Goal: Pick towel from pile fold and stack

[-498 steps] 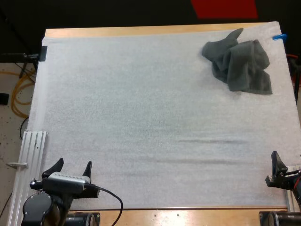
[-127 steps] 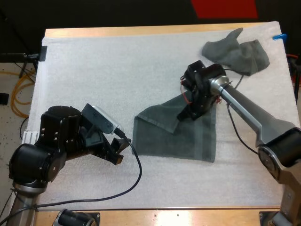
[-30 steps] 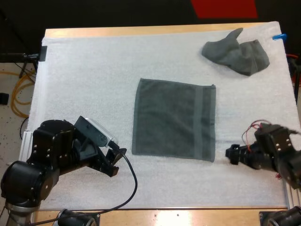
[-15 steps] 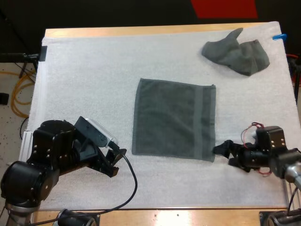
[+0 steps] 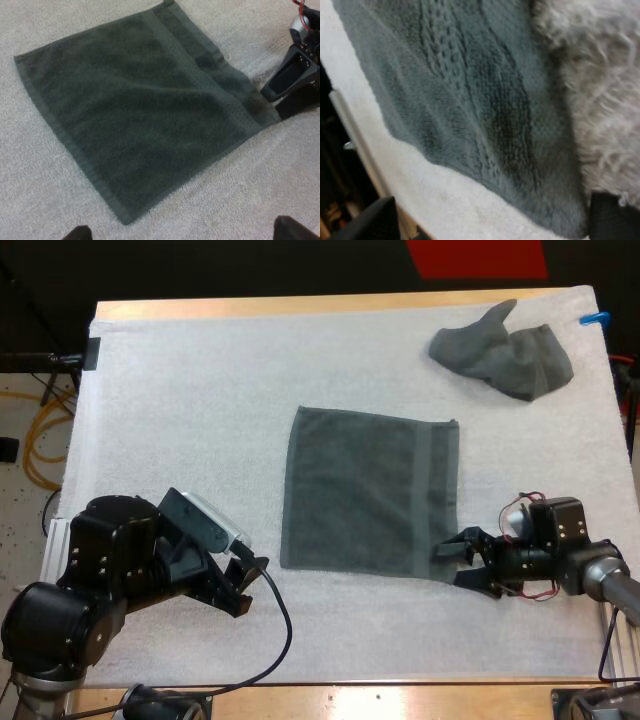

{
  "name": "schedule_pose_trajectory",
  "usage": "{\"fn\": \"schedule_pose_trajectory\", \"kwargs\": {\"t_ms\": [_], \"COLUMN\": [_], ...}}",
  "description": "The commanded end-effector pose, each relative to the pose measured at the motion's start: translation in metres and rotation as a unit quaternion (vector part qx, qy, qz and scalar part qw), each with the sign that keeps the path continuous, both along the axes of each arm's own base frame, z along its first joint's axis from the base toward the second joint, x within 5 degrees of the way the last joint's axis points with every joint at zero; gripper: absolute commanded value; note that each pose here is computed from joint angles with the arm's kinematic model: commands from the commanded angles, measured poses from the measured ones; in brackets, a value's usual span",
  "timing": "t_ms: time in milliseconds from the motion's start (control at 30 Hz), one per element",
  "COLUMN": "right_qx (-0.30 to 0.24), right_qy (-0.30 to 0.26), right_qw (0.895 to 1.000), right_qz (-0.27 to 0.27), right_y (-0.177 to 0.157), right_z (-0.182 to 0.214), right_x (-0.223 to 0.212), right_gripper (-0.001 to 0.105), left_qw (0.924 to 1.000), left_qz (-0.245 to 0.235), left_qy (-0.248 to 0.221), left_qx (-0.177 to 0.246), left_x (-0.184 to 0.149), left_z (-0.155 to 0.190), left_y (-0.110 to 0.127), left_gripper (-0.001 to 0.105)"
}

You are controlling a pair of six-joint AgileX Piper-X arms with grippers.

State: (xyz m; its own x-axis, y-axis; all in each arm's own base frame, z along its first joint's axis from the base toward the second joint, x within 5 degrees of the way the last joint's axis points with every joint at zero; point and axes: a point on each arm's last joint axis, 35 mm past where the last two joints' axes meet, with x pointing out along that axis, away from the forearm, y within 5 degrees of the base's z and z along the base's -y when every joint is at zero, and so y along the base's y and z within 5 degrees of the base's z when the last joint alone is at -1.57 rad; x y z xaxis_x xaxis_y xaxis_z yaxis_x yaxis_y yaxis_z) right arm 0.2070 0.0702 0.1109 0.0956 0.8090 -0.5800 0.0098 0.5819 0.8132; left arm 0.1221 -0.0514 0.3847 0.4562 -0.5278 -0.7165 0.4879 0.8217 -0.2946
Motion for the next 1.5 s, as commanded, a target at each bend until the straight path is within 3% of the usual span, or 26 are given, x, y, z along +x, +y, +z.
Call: {"fn": "schedule_pose_trajectory", "kwargs": {"t_ms": [0, 167, 267, 533, 600, 700, 933, 1133, 1267, 1467], "right_qx": [-0.011, -0.009, -0.009, -0.02, -0.02, -0.022, -0.023, -0.023, -0.023, -0.019], "right_qy": [0.021, 0.012, 0.011, 0.008, 0.006, -0.001, -0.001, -0.001, -0.001, 0.0], "right_qw": [1.0, 1.0, 1.0, 1.0, 1.0, 1.0, 1.0, 1.0, 1.0, 1.0], "right_qz": [0.0, 0.0, 0.0, -0.002, 0.0, 0.004, 0.004, 0.004, 0.004, 0.005], "right_y": [-0.001, 0.0, 0.0, 0.0, 0.0, 0.0, 0.0, 0.0, 0.0, 0.0], "right_z": [-0.011, -0.013, -0.013, -0.014, -0.014, -0.014, -0.014, -0.014, -0.014, -0.014], "right_x": [-0.004, 0.0, 0.001, 0.001, 0.001, 0.001, 0.001, 0.001, 0.001, 0.001], "right_gripper": [0.077, 0.077, 0.068, 0.001, 0.0, 0.0, 0.0, 0.0, 0.0, 0.0], "left_qw": [1.0, 1.0, 1.0, 0.9999, 0.9998, 0.9983, 0.9875, 0.9734, 0.9657, 0.9458], "left_qz": [0.004, 0.004, 0.004, 0.004, 0.005, 0.019, 0.083, 0.105, 0.111, 0.125], "left_qy": [-0.003, -0.005, -0.004, 0.016, 0.021, 0.045, 0.109, 0.197, 0.231, 0.299], "left_qx": [-0.004, -0.005, -0.004, 0.002, 0.002, -0.031, -0.078, -0.053, -0.039, -0.013], "left_x": [0.0, 0.001, 0.001, 0.012, 0.018, 0.029, 0.063, 0.089, 0.105, 0.12], "left_z": [0.001, 0.002, 0.001, -0.011, -0.02, -0.038, -0.098, -0.149, -0.175, -0.22], "left_y": [0.0, 0.0, 0.0, -0.003, -0.005, -0.01, -0.022, -0.03, -0.035, -0.039], "left_gripper": [0.069, 0.069, 0.069, 0.069, 0.069, 0.069, 0.069, 0.069, 0.069, 0.069]}}
